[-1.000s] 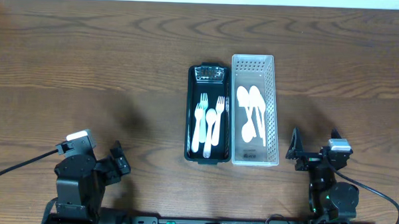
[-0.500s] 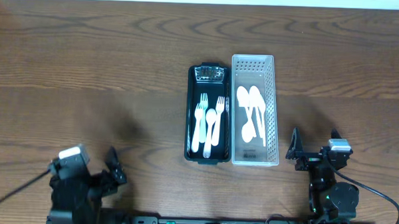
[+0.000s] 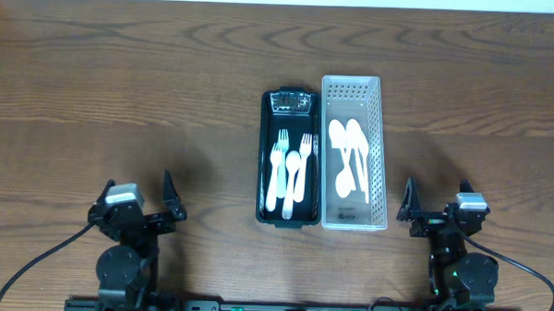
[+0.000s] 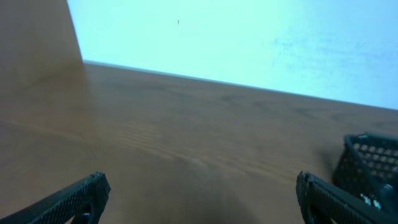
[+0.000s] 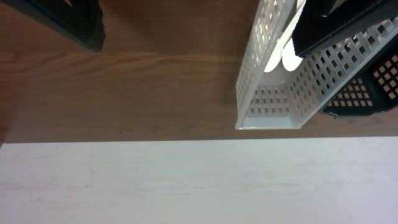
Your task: Pack container
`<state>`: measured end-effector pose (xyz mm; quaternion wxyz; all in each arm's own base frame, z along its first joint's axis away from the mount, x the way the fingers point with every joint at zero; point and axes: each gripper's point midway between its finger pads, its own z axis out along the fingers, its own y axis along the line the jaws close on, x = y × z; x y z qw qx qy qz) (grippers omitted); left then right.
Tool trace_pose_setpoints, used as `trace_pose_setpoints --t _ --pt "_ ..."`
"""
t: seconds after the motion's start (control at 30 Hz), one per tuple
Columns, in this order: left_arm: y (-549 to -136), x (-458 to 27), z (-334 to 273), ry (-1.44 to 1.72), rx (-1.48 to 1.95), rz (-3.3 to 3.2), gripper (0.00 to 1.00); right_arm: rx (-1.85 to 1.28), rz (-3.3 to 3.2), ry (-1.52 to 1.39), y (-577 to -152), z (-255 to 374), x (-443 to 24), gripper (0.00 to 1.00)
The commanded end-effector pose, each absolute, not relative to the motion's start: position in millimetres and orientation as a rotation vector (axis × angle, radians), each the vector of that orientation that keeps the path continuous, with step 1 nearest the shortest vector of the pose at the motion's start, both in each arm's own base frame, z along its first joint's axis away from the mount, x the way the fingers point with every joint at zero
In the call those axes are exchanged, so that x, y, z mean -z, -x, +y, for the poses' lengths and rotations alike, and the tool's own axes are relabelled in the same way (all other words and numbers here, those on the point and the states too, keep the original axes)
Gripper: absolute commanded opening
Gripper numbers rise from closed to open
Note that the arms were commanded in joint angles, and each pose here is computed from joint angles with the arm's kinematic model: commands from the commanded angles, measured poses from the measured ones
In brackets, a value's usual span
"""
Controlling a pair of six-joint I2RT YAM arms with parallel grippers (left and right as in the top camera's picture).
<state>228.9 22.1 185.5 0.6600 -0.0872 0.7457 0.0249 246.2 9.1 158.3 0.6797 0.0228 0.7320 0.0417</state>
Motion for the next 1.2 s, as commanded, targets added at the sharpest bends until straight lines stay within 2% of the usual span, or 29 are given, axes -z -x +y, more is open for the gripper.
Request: trace_pose_setpoints --t 0.0,0.23,1.17 --pt "-235 -170 20 0.117 -0.111 1.691 0.98 -0.069 1.642 -0.055 -246 5 -157 0.99" --pt "-240 -136 14 0.075 -0.084 1.753 0.98 -0.069 1.642 -0.055 -246 5 -157 0.99" --pt "-241 -137 15 0.076 -0.080 1.747 0.98 -0.069 1.643 -0.056 -246 5 -157 0.99"
